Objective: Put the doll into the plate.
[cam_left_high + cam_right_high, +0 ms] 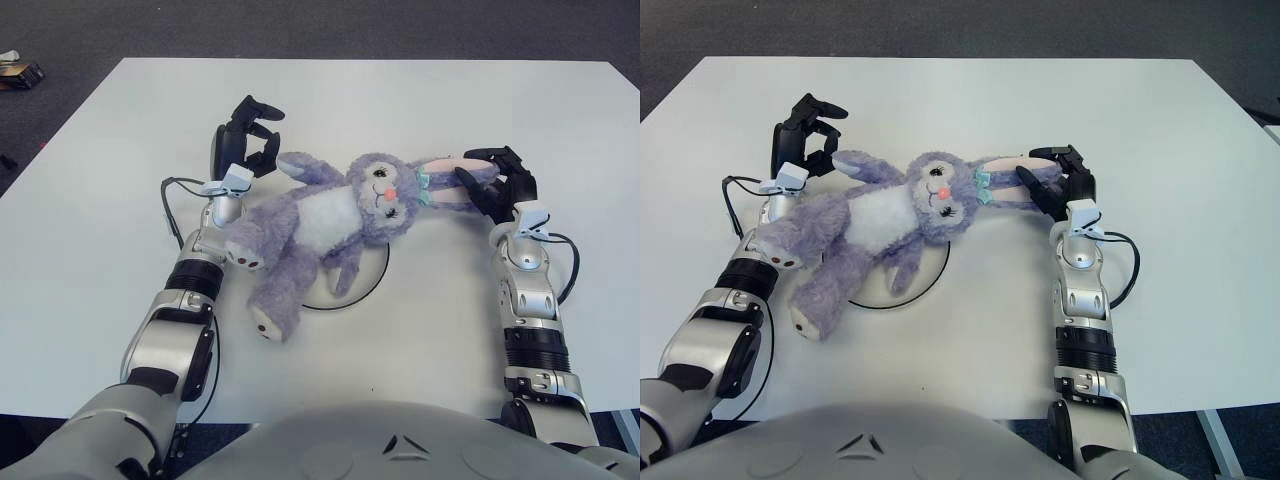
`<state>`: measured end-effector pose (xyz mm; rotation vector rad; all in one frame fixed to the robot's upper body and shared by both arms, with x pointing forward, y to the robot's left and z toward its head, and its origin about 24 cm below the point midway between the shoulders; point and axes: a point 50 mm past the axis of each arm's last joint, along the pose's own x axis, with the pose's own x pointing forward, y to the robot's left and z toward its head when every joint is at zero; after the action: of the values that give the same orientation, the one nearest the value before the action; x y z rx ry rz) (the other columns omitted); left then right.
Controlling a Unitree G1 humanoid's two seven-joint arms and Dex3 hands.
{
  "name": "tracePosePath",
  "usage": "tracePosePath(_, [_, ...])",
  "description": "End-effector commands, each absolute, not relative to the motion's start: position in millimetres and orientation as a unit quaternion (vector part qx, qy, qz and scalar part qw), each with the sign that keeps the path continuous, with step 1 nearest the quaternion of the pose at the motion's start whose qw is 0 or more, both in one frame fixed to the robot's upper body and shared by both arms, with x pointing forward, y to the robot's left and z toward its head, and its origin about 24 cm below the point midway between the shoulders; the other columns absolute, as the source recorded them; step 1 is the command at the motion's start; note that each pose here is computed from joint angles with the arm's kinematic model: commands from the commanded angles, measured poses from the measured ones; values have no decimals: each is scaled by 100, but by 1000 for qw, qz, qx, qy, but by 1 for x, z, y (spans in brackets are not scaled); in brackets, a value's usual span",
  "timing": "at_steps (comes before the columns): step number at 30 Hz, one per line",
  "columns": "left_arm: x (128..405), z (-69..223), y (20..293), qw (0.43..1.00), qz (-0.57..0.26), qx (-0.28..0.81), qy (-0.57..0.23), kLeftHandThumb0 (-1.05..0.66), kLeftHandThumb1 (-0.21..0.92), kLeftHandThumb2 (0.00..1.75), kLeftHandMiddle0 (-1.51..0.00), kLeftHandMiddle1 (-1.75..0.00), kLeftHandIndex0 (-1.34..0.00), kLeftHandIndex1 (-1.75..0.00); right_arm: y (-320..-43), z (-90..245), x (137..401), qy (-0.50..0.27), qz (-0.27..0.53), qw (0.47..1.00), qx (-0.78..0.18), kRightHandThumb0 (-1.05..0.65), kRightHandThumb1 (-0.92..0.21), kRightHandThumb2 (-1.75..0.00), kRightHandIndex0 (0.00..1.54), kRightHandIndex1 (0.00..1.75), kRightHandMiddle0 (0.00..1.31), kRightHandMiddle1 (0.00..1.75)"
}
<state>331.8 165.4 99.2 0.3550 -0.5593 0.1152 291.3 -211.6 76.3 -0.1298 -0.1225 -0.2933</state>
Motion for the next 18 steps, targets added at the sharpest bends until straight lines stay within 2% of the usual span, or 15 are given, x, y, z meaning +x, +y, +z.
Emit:
tracePosePath(1, [329, 93, 167, 951, 53, 149, -264, -38, 92, 68, -68, -174, -49, -170, -210, 78, 296, -70, -152, 985, -42, -1, -92, -16, 64, 130, 48, 124])
tracePosePath(2, [329, 91, 166, 953, 50, 141, -262, -38, 92, 68, -69, -174, -49, -170, -210, 78, 296, -70, -151, 985, -36, -1, -92, -16, 64, 131, 48, 124])
tracePosePath(5, [329, 88, 165, 957, 42, 128, -257, -37, 92, 68, -70, -175, -49, -171, -208, 76, 299, -70, -145, 987, -20, -1, -85, -32, 60, 139, 45, 128])
tracePosePath(11, [328, 83, 164, 961, 33, 112, -249, -35, 92, 68, -73, -175, -50, -173, -203, 74, 304, -65, -138, 988, 0, -1, -67, -71, 54, 156, 39, 143])
tracePosePath(18, [328, 82, 163, 963, 26, 102, -246, -35, 92, 68, -74, -175, -51, -174, -199, 74, 308, -59, -137, 989, 6, -1, -62, -81, 53, 160, 36, 149])
